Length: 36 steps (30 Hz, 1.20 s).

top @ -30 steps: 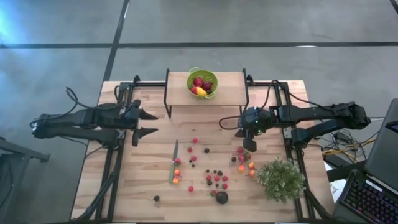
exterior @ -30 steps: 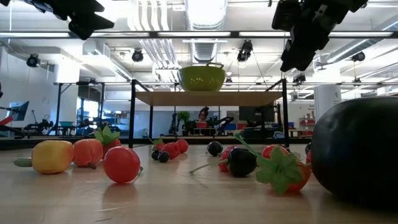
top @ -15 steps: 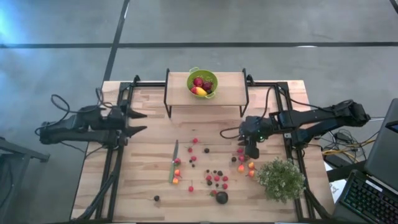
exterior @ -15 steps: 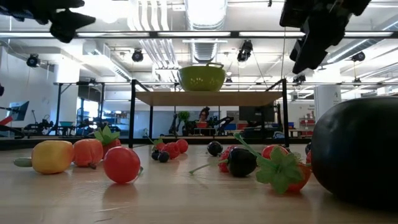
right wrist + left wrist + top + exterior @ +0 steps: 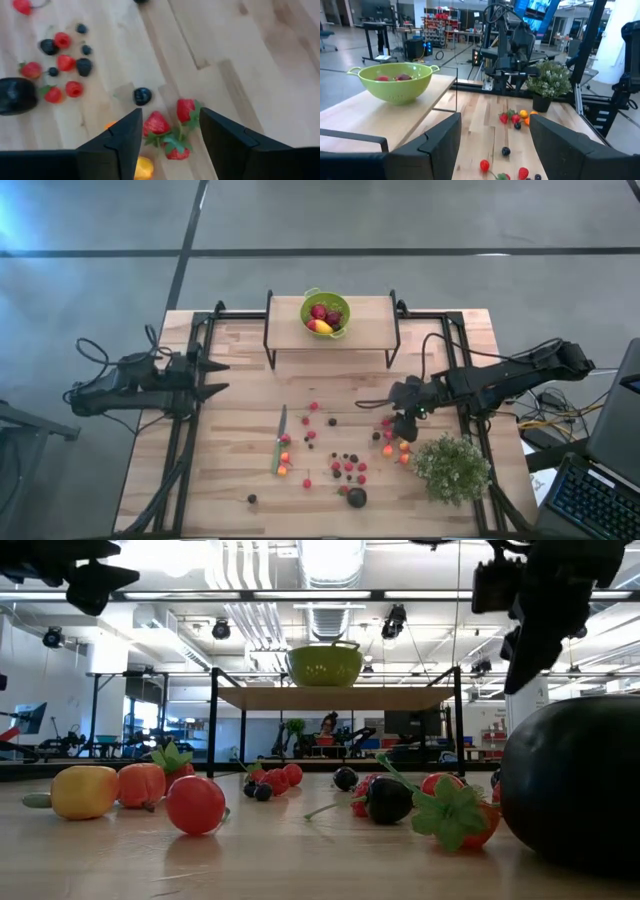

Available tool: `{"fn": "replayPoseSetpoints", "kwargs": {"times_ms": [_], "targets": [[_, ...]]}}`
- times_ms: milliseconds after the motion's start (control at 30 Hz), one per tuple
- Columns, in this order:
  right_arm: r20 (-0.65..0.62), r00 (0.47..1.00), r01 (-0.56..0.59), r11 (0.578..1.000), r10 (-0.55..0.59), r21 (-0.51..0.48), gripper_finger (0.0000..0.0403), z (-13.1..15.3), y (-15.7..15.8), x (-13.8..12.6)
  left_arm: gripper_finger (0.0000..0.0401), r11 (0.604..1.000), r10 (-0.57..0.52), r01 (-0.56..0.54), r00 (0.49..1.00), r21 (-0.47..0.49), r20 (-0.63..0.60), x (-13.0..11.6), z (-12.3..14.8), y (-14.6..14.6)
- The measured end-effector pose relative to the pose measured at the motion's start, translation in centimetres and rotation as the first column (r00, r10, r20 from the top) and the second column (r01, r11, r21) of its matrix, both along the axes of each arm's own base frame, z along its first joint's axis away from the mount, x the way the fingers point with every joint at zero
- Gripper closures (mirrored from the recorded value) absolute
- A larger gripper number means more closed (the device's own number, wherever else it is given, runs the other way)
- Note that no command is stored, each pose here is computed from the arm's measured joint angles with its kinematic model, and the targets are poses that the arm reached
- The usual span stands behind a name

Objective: Pick & Place Fruit
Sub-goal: Put the strawberry into the green colander on the shelf

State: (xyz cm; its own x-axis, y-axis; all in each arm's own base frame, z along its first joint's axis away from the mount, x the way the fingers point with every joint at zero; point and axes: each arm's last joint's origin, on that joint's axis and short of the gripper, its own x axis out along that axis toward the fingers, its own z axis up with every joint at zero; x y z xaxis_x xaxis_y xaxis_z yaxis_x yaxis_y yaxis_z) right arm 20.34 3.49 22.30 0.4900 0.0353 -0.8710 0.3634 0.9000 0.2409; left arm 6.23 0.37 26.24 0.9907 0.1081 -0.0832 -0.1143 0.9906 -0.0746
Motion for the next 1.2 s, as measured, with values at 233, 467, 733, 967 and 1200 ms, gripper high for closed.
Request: {"fn": "replayPoseSetpoints", "kwargs": {"times_ms": [233, 467, 733, 967, 1200], "targets": [[-0.051, 0.997, 0.057, 0.998, -0.056, 0.015, 0.019, -1.5, -0.1, -0.6, 0.016, 1.0, 0.0, 0.0, 1.0, -0.004, -0.006, 0.0, -0.1, 0.0], [-0.072, 0.994, 0.079, 0.997, -0.08, -0.009, 0.0174, -2.9, -0.3, -1.2, 0.016, 1.0, 0.0, 0.0, 1.0, -0.004, -0.005, 0.0, -0.1, 0.0], [-0.036, 0.999, 0.007, 0.997, -0.01, -0.08, 0.0153, -4.1, -0.3, -1.0, 0.016, 1.0, 0.0, 0.0, 1.0, -0.004, -0.005, 0.0, -0.1, 0.0], [-0.019, 0.999, -0.029, 0.989, 0.027, -0.143, 0.0139, -5.5, -0.3, -0.1, 0.016, 1.0, 0.0, 0.0, 1.0, -0.004, -0.005, 0.0, -0.1, 0.0], [-0.05, 0.998, -0.036, 0.988, 0.029, -0.148, 0.0127, -6.4, -0.2, 0.4, 0.016, 1.0, 0.0, 0.0, 1.0, -0.004, -0.006, 0.0, -0.1, 0.0]]}}
